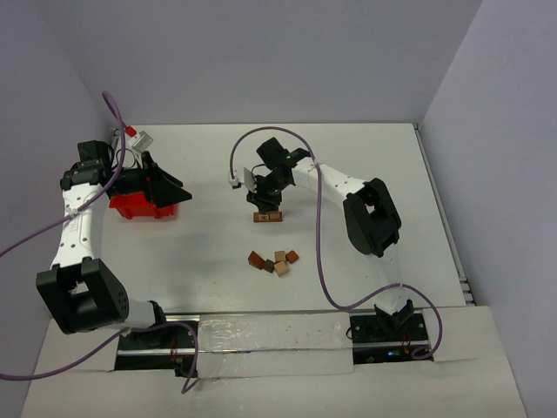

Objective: Build the wood block tower

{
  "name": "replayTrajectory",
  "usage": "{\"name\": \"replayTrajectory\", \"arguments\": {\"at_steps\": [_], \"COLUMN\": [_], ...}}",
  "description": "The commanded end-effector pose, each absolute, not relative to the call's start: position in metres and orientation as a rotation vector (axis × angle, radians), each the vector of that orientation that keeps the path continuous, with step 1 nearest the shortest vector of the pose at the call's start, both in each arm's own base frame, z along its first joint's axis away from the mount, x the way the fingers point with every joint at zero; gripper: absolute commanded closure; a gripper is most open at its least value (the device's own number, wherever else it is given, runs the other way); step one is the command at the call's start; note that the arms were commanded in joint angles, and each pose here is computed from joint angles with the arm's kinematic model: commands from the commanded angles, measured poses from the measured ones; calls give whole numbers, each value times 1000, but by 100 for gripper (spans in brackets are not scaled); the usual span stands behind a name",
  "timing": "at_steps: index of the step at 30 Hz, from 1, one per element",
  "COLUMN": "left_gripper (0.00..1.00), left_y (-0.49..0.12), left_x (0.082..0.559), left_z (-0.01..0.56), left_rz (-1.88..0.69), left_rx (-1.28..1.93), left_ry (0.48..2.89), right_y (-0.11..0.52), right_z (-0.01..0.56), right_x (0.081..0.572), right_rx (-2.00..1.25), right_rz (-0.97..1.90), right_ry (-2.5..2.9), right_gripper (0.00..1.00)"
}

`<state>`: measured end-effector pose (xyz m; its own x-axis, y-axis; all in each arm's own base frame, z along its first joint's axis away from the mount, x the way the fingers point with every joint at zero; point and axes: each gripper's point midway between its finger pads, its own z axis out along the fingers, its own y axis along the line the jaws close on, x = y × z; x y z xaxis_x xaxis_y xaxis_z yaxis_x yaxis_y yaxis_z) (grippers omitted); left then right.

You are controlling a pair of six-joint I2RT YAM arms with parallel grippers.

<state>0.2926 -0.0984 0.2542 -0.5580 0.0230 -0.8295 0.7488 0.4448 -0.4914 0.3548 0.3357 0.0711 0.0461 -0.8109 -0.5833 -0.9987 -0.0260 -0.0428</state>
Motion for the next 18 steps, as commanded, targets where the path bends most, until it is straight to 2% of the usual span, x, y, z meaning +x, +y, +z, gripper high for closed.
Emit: {"name": "replayTrajectory", "arguments": {"at_steps": [1, 10, 18], "left_gripper": [1, 1, 1], "left_y": [-100, -99, -100], "left_x": [295, 295, 294], "left_z": [267, 267, 267], "left_rz": [-1167, -1163, -1162], "left_rx": [686, 687, 690], "left_ry": [1855, 1855, 1855], "right_y": [344, 343, 343], "right_z": [75, 72, 74], "right_x": [358, 358, 357], "right_rx": [-1901, -1907, -1903], "right_rz": [553, 549, 552], "right_ry": [1776, 1782, 1781], "right_gripper": [69, 60, 38]}}
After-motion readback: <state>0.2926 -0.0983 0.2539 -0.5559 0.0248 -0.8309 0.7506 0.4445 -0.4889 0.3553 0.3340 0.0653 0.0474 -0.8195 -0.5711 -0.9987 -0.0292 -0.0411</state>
